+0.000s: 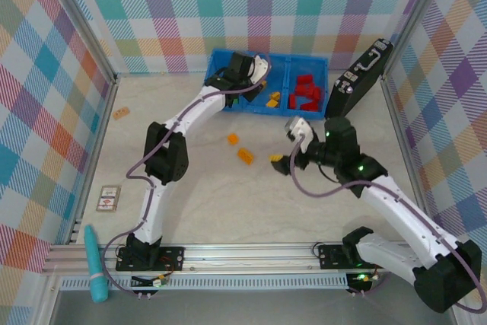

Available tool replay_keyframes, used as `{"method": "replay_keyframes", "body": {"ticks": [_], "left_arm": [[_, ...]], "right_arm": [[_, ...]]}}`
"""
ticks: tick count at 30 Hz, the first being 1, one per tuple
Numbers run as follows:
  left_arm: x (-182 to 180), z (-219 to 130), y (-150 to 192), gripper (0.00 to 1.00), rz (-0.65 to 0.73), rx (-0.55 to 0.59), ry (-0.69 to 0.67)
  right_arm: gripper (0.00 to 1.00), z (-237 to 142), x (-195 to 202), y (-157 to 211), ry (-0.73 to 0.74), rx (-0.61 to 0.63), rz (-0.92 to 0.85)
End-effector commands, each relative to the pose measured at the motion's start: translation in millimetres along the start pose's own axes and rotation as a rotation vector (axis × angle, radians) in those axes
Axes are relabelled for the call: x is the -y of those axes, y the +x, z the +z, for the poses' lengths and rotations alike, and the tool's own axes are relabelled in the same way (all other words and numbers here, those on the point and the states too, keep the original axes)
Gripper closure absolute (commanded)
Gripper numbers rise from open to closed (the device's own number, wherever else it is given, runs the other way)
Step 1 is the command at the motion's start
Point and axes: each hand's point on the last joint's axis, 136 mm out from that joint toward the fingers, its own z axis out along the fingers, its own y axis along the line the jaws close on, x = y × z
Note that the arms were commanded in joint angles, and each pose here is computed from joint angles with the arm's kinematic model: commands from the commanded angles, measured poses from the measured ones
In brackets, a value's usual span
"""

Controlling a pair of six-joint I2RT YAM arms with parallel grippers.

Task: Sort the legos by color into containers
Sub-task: Place the lego in the container, then pick up the lego from the center of the table.

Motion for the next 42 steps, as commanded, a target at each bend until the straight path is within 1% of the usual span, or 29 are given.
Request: {"method": "replay_keyframes", "body": {"ticks": [1, 3, 8, 11, 13, 17, 20, 22, 25, 28, 31, 33, 36, 39, 42], "left_arm": [[-7.1, 13.5, -19.1, 0.76, -0.038, 0.066, -0.041], [-4.5, 23.0, -18.7, 0.75, -0.050, 0.070, -0.033], [1.0, 37.8, -17.1, 0.69, -0.084, 0.096, -0.020], [4.7, 42.8, -15.4, 0.65, -0.089, 0.099, -0.013], [5.1, 43.7, -16.4, 0.62, -0.093, 0.105, -0.013], [2.8, 33.6, -27.1, 0.54, -0.089, 0.129, -0.018], [0.1, 16.1, -41.5, 0.48, -0.075, 0.160, -0.011], [-1.0, 2.2, -52.0, 0.47, -0.062, 0.185, 0.000], [-2.6, -23.5, -70.0, 0.46, -0.040, 0.221, 0.015], [-11.8, -59.0, -86.7, 0.45, -0.027, 0.254, -0.009], [-23.1, -102.2, -100.0, 0.43, -0.006, 0.293, -0.051], [-34.8, -137.2, -105.6, 0.42, 0.002, 0.313, -0.101], [-50.6, -188.6, -108.4, 0.41, -0.007, 0.349, -0.166], [-61.8, -239.1, -101.6, 0.40, -0.024, 0.382, -0.219], [-62.5, -282.6, -89.1, 0.38, -0.026, 0.391, -0.246]], "right_arm": [[0.01, 9.3, -12.9, 20.9, 0.009, -0.038, -0.050], [0.01, 16.5, -24.1, 34.1, -0.004, -0.085, -0.068], [0.01, 32.1, -39.5, 56.8, -0.020, -0.181, -0.099], [0.00, 42.8, -39.0, 64.7, 0.003, -0.213, -0.116], [0.01, 49.9, -36.0, 68.2, 0.016, -0.227, -0.115], [0.02, 65.6, -28.2, 72.1, 0.049, -0.230, -0.118], [0.02, 78.4, -21.2, 77.9, 0.077, -0.243, -0.113], [0.01, 86.8, -18.5, 82.5, 0.081, -0.258, -0.115], [0.00, 100.0, -13.8, 88.6, 0.092, -0.284, -0.113], [0.00, 116.1, -11.4, 91.2, 0.087, -0.295, -0.094], [0.00, 134.1, -10.7, 88.9, 0.070, -0.291, -0.062], [0.00, 146.7, -9.3, 88.8, 0.066, -0.294, -0.035], [0.01, 163.3, -5.8, 91.8, 0.067, -0.314, -0.011], [0.01, 180.2, 0.3, 96.0, 0.078, -0.346, 0.007], [0.03, 193.3, 10.6, 104.9, 0.106, -0.399, 0.035]]}}
